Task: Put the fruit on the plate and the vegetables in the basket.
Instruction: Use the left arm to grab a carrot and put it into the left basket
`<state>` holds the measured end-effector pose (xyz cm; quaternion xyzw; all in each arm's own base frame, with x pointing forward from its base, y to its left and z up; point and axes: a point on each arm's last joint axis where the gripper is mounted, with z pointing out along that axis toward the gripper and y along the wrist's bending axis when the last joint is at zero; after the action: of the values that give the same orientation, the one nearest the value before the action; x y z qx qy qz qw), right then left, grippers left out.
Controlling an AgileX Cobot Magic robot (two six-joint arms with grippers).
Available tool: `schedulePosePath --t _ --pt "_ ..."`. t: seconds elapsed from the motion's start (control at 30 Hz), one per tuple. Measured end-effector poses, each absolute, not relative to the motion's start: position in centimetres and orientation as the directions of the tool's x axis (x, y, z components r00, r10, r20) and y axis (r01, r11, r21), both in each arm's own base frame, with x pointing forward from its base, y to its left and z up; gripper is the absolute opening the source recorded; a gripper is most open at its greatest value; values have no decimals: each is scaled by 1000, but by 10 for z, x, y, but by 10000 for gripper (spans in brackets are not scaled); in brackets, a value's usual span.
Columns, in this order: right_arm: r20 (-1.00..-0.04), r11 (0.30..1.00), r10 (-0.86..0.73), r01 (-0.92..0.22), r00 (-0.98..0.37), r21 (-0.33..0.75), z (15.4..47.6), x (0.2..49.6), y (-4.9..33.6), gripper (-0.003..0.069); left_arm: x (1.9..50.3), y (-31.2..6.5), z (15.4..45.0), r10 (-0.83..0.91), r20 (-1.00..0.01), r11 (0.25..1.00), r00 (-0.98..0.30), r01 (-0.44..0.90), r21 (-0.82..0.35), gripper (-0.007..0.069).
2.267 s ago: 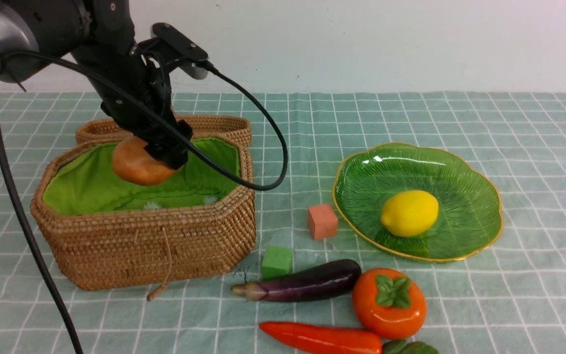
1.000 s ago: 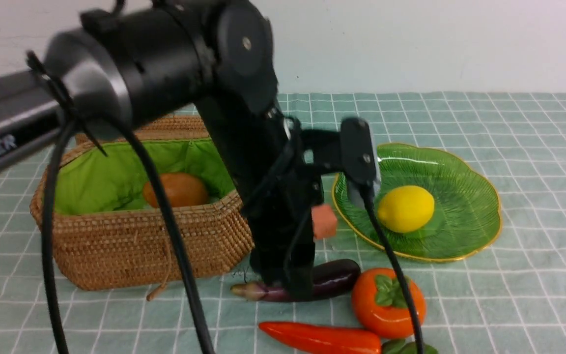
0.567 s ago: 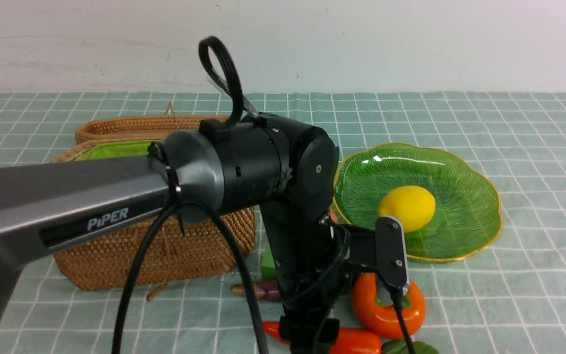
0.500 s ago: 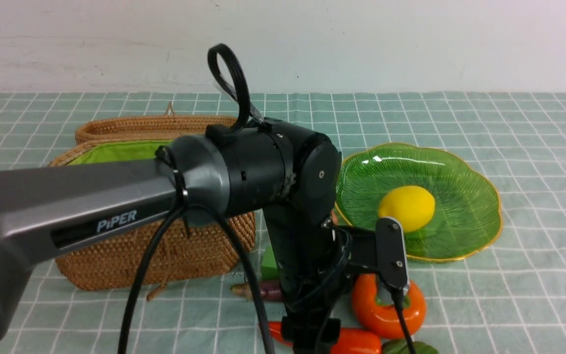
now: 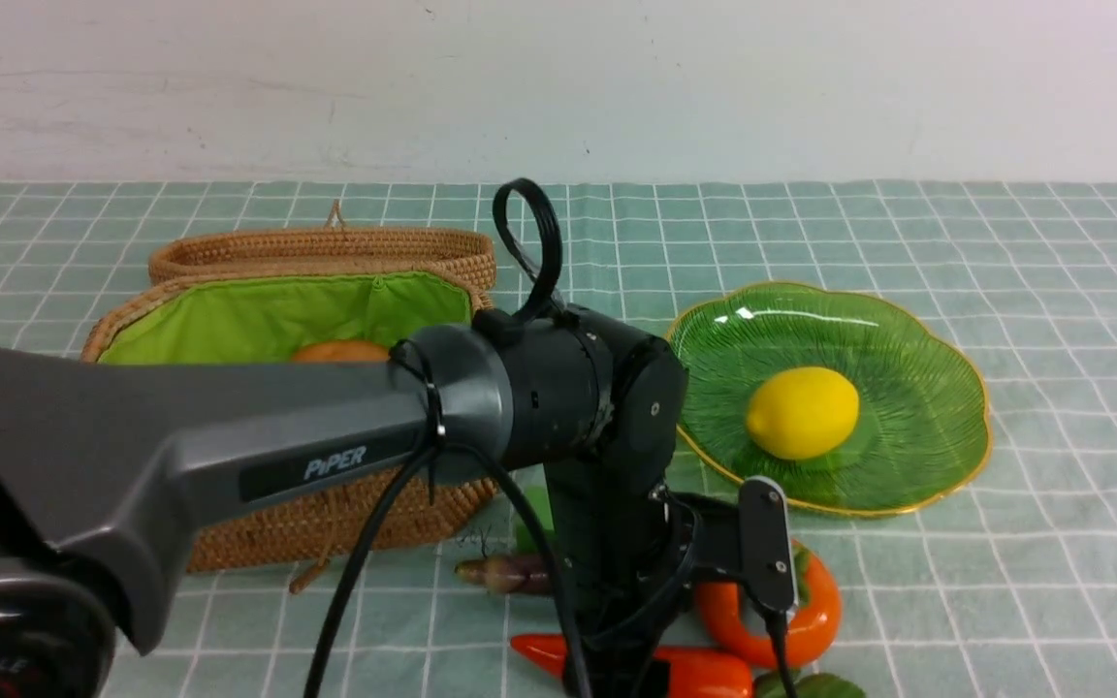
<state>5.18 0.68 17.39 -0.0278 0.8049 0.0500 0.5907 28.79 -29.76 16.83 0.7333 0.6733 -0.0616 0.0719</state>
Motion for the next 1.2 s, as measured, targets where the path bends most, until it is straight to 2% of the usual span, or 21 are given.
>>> schedulePosePath --t 0.1,0.23,0.77,1.07,1.2 --pt "-954 993 14 -104 -301 48 174 52 7 241 288 -299 163 979 -190 -77 78 997 12 424" --pt "-954 993 14 -104 -301 48 174 52 7 241 290 -300 162 979 -188 -80 83 997 22 290" --pt "-954 993 14 -104 -301 48 174 52 7 241 287 -296 166 983 -157 -98 96 995 -3 291" --pt "-954 993 14 -104 -301 48 174 52 7 241 280 -286 216 976 -190 -92 104 993 71 291" --pt "-954 993 14 -104 -301 48 174 52 7 241 280 -276 264 974 -207 -45 89 977 207 291"
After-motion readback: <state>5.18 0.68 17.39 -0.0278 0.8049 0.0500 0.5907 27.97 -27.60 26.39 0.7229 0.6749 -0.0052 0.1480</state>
